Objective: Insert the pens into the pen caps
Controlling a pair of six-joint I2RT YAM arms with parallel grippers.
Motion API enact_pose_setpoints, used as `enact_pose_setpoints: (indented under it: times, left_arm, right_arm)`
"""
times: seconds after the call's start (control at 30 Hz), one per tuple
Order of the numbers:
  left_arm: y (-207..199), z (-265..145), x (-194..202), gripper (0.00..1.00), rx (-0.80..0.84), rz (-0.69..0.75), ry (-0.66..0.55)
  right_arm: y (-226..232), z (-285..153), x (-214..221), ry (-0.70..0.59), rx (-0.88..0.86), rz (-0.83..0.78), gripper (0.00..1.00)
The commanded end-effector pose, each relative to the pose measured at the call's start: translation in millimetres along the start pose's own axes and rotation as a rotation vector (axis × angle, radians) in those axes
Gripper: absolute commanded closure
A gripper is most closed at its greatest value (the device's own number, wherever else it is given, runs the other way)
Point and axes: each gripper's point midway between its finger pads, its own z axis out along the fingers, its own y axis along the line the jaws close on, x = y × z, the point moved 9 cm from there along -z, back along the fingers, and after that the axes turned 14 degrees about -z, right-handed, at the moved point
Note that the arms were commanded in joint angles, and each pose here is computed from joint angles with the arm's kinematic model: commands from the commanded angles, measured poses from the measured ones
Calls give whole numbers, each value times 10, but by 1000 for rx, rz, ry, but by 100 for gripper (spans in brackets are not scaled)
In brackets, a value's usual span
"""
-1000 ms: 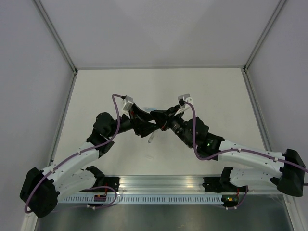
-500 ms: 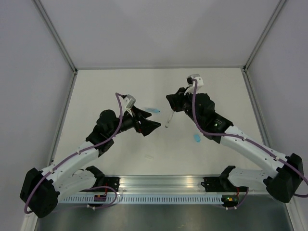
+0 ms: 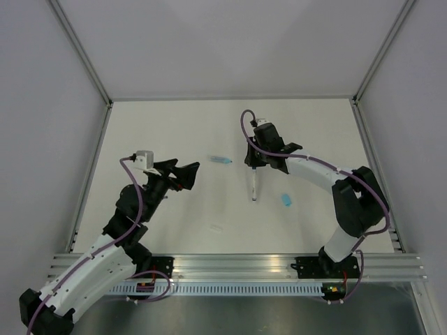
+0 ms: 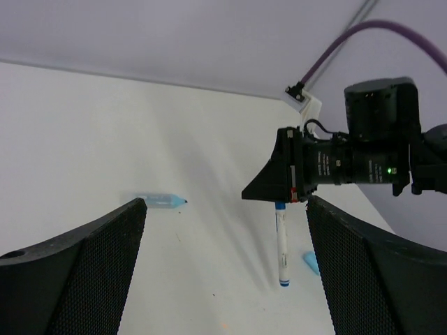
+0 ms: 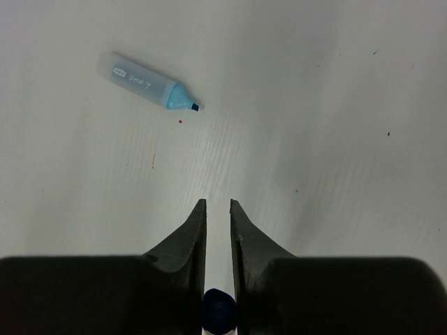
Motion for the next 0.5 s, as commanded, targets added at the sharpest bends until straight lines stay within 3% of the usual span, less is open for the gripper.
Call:
enact_pose_setpoints:
  times: [0.0,0.27,0.47]
  left_arm:
    - [158,-74,-76,0,-152,-19,-111]
    - [215,-120,-84,0,-211,-50,-142]
    - [216,-131,-99,0,-215,-49,-152]
  right_arm:
    - [-38,151,-115,26,0,7,100]
    - [-291,536,17,121,155,21,100]
    - [-391,719,46,151,240,33,87]
